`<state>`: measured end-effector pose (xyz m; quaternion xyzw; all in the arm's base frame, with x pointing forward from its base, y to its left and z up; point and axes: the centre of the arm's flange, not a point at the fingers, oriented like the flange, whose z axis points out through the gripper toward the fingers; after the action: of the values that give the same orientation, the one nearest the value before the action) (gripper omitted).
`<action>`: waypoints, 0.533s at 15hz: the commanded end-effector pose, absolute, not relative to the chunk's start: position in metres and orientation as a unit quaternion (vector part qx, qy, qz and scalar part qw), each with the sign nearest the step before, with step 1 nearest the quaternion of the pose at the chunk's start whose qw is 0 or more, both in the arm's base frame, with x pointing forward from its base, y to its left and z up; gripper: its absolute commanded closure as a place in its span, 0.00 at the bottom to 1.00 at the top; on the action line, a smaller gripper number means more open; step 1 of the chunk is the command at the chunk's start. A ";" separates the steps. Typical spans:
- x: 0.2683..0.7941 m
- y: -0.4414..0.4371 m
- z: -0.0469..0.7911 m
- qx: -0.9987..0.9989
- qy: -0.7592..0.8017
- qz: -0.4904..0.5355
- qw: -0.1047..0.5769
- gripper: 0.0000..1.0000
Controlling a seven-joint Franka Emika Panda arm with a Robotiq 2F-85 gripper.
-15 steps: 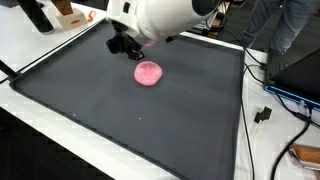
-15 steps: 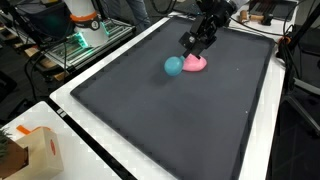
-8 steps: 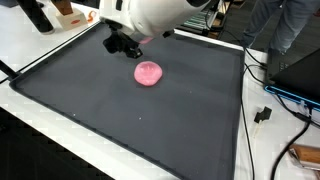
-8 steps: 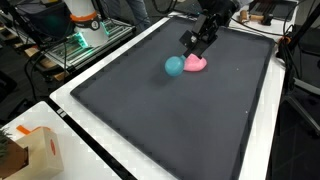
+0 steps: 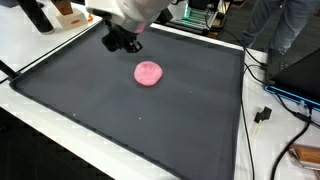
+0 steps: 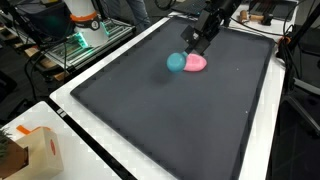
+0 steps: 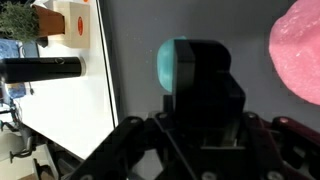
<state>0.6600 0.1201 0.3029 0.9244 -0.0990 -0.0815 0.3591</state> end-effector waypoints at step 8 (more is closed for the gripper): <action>0.660 0.093 0.360 0.971 -0.043 -0.103 0.210 0.75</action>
<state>0.6657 0.1051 0.3446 0.9561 -0.0644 -0.0997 0.2681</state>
